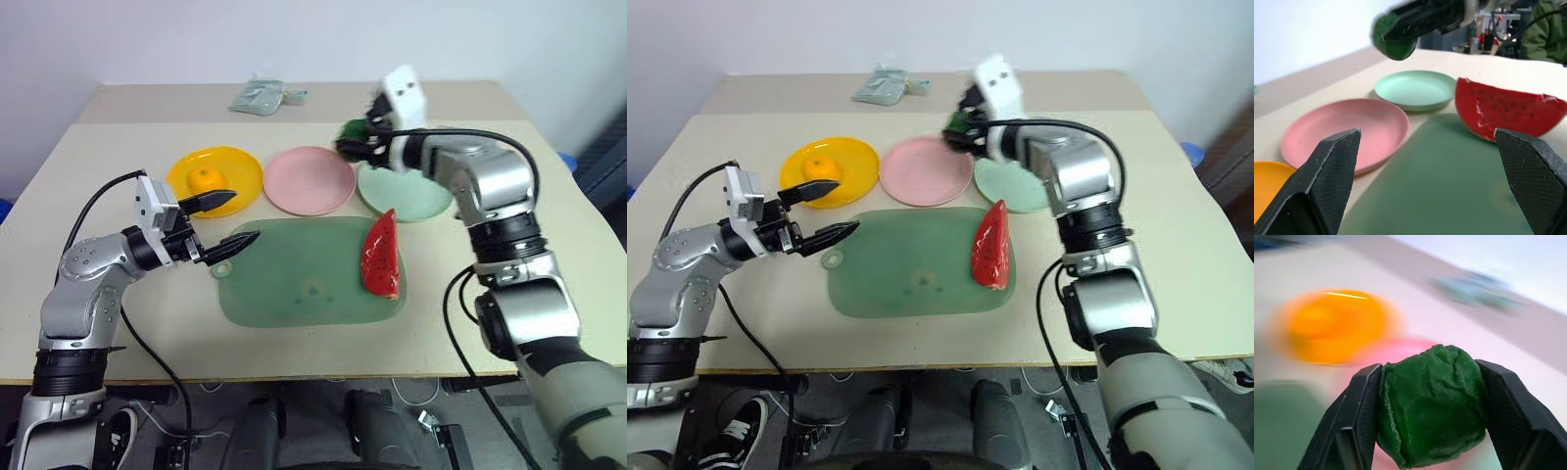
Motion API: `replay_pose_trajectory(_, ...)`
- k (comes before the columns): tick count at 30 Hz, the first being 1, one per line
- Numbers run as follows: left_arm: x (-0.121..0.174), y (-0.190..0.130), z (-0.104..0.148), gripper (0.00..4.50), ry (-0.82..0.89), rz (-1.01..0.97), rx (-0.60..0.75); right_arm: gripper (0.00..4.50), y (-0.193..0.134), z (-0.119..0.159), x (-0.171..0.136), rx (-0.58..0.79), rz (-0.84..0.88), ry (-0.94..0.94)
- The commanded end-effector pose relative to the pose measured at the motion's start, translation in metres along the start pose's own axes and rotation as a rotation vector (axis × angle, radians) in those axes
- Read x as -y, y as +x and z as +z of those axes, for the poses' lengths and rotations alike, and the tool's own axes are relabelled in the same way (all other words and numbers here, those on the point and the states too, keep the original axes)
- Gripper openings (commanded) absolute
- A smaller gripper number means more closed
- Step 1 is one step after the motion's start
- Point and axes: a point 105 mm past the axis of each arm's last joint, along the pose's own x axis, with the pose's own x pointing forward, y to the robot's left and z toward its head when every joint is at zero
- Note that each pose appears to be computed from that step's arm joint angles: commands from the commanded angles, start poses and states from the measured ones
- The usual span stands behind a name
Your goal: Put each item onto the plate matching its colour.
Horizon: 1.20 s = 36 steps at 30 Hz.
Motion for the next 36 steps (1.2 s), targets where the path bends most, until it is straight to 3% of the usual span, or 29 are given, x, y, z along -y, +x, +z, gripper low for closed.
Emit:
replay_pose_trajectory(1, -0.004, 0.002, 0.01, 4.5, 0.06, 0.015, 0.028, 2.45, -0.01, -0.017, 0.051, -0.049, -0.239, -0.104)
replay_pose_trajectory(3, -0.005, 0.003, 0.01, 4.5, 0.059, 0.016, 0.03, 2.45, -0.008, -0.031, 0.052, -0.087, -0.234, -0.163)
replay_pose_trajectory(6, -0.006, 0.006, 0.012, 4.5, 0.033, 0.022, 0.052, 2.45, -0.003, -0.049, 0.045, -0.095, -0.181, -0.09)
replay_pose_trajectory(10, -0.005, 0.007, 0.013, 4.5, 0.038, 0.008, 0.046, 4.23, -0.007, -0.035, 0.051, -0.007, -0.189, 0.032)
replay_pose_trajectory(11, -0.005, 0.008, 0.012, 4.5, 0.038, 0.006, 0.044, 4.43, -0.009, -0.032, 0.053, 0.004, -0.191, 0.051)
replay_pose_trajectory(17, -0.004, 0.007, 0.013, 4.5, 0.041, 0.012, 0.045, 4.43, -0.032, -0.006, 0.063, 0.041, -0.205, 0.022)
replay_pose_trajectory(19, -0.003, 0.006, 0.013, 4.5, 0.039, 0.012, 0.048, 4.43, -0.043, 0.006, 0.05, 0.019, -0.137, 0.086)
replay_pose_trajectory(23, -0.002, 0.006, 0.009, 4.5, 0.031, 0.011, 0.049, 4.43, -0.066, 0.005, -0.003, -0.145, 0.063, 0.202)
replay_pose_trajectory(26, -0.004, 0.01, 0.011, 4.5, 0.027, 0.004, 0.058, 4.43, -0.079, 0.013, -0.025, -0.182, 0.106, 0.296)
replay_pose_trajectory(31, -0.007, 0.016, 0.012, 4.5, 0.025, -0.022, 0.062, 4.43, -0.082, -0.003, -0.041, -0.2, 0.1, 0.31)
replay_pose_trajectory(36, -0.007, 0.019, 0.011, 4.5, 0.021, -0.031, 0.067, 4.43, -0.081, -0.045, -0.058, -0.29, 0.0, 0.238)
